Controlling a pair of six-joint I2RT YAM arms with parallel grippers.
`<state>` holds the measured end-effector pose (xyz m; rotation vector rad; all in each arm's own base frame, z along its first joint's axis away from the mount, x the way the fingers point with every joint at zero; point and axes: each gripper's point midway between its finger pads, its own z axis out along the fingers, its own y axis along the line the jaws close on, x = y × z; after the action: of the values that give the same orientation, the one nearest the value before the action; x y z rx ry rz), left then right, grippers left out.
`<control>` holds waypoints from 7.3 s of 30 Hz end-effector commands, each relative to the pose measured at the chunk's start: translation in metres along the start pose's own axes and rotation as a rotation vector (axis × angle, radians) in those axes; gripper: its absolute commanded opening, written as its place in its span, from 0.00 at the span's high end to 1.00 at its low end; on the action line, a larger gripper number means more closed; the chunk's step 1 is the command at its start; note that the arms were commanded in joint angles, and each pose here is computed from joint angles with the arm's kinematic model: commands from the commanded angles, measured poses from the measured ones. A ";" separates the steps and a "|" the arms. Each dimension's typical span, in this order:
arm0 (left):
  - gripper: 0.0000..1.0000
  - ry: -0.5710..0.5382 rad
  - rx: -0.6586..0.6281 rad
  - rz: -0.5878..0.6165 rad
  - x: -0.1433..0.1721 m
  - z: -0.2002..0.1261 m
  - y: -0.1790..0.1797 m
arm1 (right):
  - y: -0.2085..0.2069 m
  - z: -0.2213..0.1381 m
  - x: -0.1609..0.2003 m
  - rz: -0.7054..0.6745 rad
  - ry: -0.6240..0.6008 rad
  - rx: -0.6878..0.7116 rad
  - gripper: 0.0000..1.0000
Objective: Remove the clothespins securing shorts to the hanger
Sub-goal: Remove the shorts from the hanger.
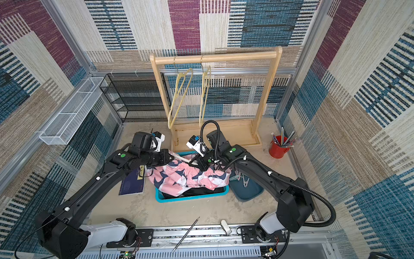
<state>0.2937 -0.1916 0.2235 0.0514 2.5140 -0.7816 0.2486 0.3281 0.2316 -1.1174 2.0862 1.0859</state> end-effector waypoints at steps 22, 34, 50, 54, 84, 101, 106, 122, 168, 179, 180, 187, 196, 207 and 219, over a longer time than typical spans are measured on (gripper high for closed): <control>1.00 -0.112 -0.208 -0.019 -0.043 -0.042 0.071 | 0.023 -0.008 0.010 -0.111 -0.035 -0.086 1.00; 1.00 -0.068 -0.186 -0.106 -0.033 -0.026 0.097 | 0.021 -0.036 -0.005 -0.154 -0.100 0.015 1.00; 1.00 0.011 -0.034 -0.095 0.014 -0.008 0.035 | -0.024 -0.022 -0.045 -0.136 -0.126 0.186 1.00; 1.00 0.020 0.029 -0.057 0.020 0.008 0.005 | -0.025 -0.015 -0.044 -0.128 -0.114 0.171 1.00; 0.23 -0.035 0.054 0.145 0.050 0.035 -0.035 | -0.030 -0.004 -0.012 -0.081 -0.085 0.161 1.00; 0.10 -0.208 0.397 0.037 -0.018 -0.070 -0.004 | 0.008 -0.028 -0.028 -0.111 -0.189 -0.001 1.00; 0.12 -0.206 0.441 0.068 -0.026 -0.077 -0.002 | 0.016 -0.033 -0.033 -0.111 -0.196 -0.047 1.00; 0.15 -0.217 0.471 0.102 -0.030 -0.082 0.001 | 0.028 -0.047 -0.035 -0.107 -0.218 -0.166 1.00; 1.00 -0.301 0.588 0.135 -0.051 -0.130 -0.017 | -0.035 -0.059 -0.001 0.140 -0.107 0.257 0.44; 1.00 -0.352 0.577 0.169 -0.059 -0.165 -0.030 | -0.065 -0.073 0.056 0.296 0.033 0.528 0.38; 1.00 -0.353 0.581 0.171 -0.059 -0.167 -0.032 | -0.068 -0.071 0.061 0.299 0.039 0.533 0.38; 1.00 -0.375 0.588 0.205 -0.055 -0.188 -0.048 | -0.057 -0.045 0.064 0.271 -0.042 0.374 0.39; 1.00 -0.379 0.595 0.198 -0.053 -0.187 -0.048 | -0.024 -0.070 0.034 0.208 -0.218 0.239 0.36; 1.00 -0.375 0.664 0.183 -0.056 -0.187 -0.052 | -0.023 -0.124 0.022 0.228 -0.446 0.099 0.32; 1.00 -0.366 0.712 0.155 -0.055 -0.182 -0.050 | -0.011 -0.120 0.002 0.179 -0.471 -0.071 0.33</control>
<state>0.2526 -0.1274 0.3947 0.2694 1.8102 -1.4153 0.2506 0.2176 0.2724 -0.5843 1.8825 1.3102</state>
